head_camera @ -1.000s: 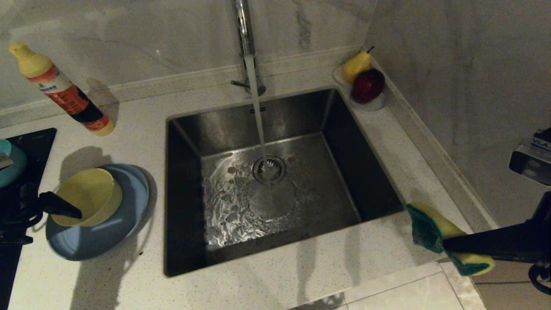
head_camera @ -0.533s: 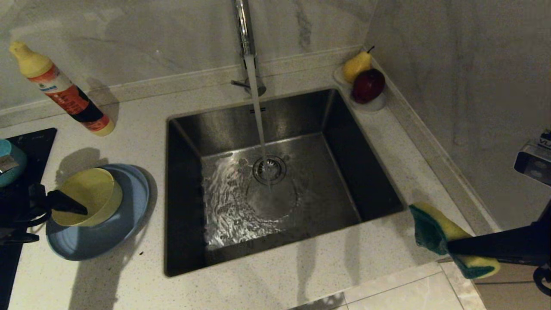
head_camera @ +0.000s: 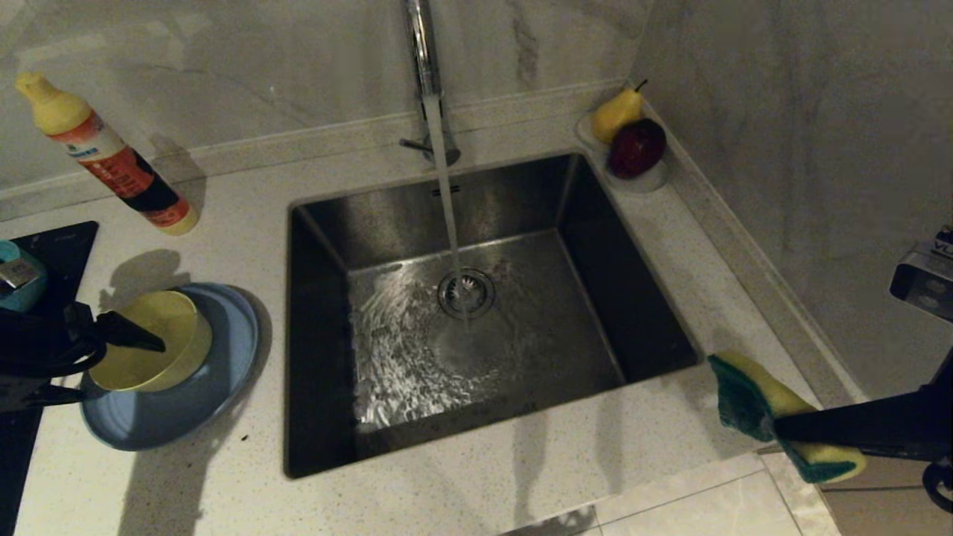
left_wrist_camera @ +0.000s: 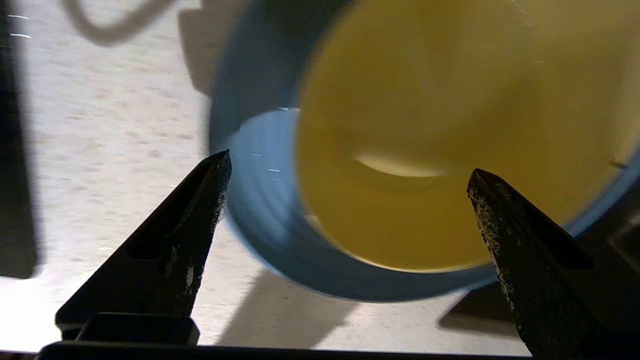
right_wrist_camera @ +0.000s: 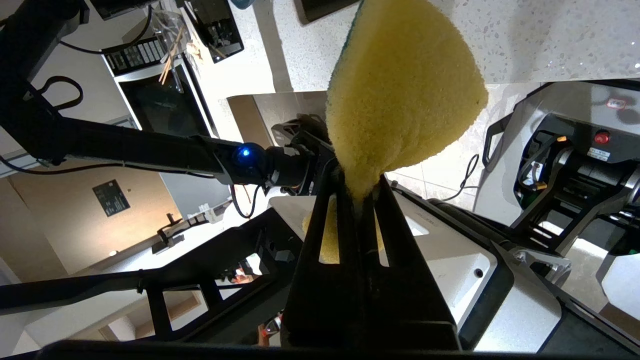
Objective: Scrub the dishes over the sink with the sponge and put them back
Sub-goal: Wash the bowl
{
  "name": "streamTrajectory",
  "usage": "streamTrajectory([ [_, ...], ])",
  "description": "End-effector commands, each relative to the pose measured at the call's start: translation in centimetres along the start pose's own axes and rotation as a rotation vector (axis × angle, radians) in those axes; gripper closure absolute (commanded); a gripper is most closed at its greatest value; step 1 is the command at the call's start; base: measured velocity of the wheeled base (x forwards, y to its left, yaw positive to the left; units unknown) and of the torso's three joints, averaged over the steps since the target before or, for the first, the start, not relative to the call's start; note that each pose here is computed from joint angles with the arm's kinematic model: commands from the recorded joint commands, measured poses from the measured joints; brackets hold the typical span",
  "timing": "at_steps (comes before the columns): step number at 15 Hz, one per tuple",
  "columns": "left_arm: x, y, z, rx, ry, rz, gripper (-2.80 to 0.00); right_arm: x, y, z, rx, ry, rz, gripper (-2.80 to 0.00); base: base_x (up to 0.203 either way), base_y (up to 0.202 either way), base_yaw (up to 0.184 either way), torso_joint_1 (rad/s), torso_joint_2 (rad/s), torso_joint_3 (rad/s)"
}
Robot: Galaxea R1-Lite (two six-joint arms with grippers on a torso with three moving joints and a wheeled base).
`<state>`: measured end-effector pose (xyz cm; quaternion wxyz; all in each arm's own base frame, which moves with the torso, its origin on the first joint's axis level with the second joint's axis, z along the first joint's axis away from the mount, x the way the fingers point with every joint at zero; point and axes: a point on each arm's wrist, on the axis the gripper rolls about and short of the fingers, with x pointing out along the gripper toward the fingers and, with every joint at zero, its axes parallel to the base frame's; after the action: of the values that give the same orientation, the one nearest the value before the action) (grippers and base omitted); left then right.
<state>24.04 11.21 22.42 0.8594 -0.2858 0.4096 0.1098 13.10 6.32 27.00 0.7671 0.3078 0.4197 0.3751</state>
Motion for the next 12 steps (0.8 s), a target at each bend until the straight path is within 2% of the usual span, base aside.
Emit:
streamTrajectory([
  [1,0.2,-0.9,-0.3,0.001,0.015,-0.021,-2.80,0.3,-0.2,0.1,0.010,0.010,-0.001,0.00,0.000,0.000,0.000,0.000,0.00,0.000],
  [4,0.2,-1.4,-0.3,0.003,-0.001,-0.038,-2.80,0.0,0.1,0.1,-0.004,-0.001,0.009,0.00,0.000,0.000,0.000,0.000,0.00,0.000],
  [10,0.7,-1.5,0.7,0.024,-0.074,-0.053,-2.80,0.1,0.0,0.0,-0.002,0.007,0.005,0.00,0.000,0.000,0.000,0.000,0.00,0.000],
  [12,1.2,-1.4,0.8,0.023,-0.068,-0.052,-2.80,0.1,-0.1,0.0,-0.001,0.008,0.004,0.00,0.000,0.000,0.000,0.000,0.00,0.000],
])
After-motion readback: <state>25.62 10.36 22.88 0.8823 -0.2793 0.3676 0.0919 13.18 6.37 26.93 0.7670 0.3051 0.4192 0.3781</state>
